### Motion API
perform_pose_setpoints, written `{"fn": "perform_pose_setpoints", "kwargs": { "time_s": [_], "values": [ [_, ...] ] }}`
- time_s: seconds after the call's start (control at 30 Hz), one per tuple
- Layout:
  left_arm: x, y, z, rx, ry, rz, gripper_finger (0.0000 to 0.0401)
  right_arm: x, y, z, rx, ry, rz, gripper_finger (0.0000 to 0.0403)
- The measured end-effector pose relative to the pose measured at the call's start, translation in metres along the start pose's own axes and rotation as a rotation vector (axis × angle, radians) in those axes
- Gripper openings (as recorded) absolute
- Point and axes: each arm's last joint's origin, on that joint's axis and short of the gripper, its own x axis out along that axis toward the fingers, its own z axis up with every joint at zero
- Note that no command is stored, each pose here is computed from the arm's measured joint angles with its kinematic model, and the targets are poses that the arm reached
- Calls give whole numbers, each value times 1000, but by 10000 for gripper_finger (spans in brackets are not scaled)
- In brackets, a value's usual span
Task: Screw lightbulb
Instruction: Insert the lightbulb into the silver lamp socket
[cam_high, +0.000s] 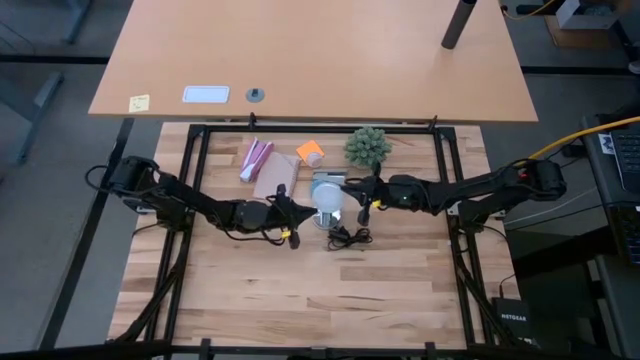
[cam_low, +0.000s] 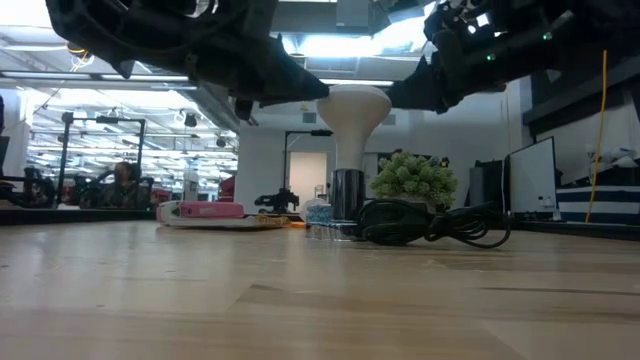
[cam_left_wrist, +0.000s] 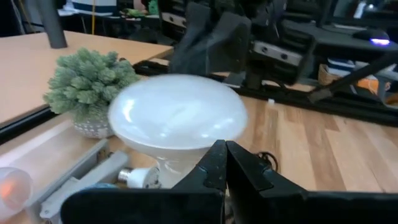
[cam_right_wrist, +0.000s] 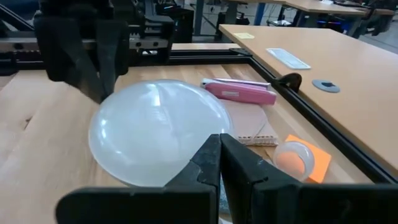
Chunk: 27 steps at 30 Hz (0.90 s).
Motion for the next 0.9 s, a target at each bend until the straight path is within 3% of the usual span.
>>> {"fn": "perform_pose_setpoints", "kwargs": {
  "time_s": [0.5,0.9],
  "values": [
    [5,13,-1,3,26,73,0,0,1,-1,127,8,47,16],
    [6,22,-7,-21,61,208,0,-1,9,-2,186,38,271,16]
  ]
}}
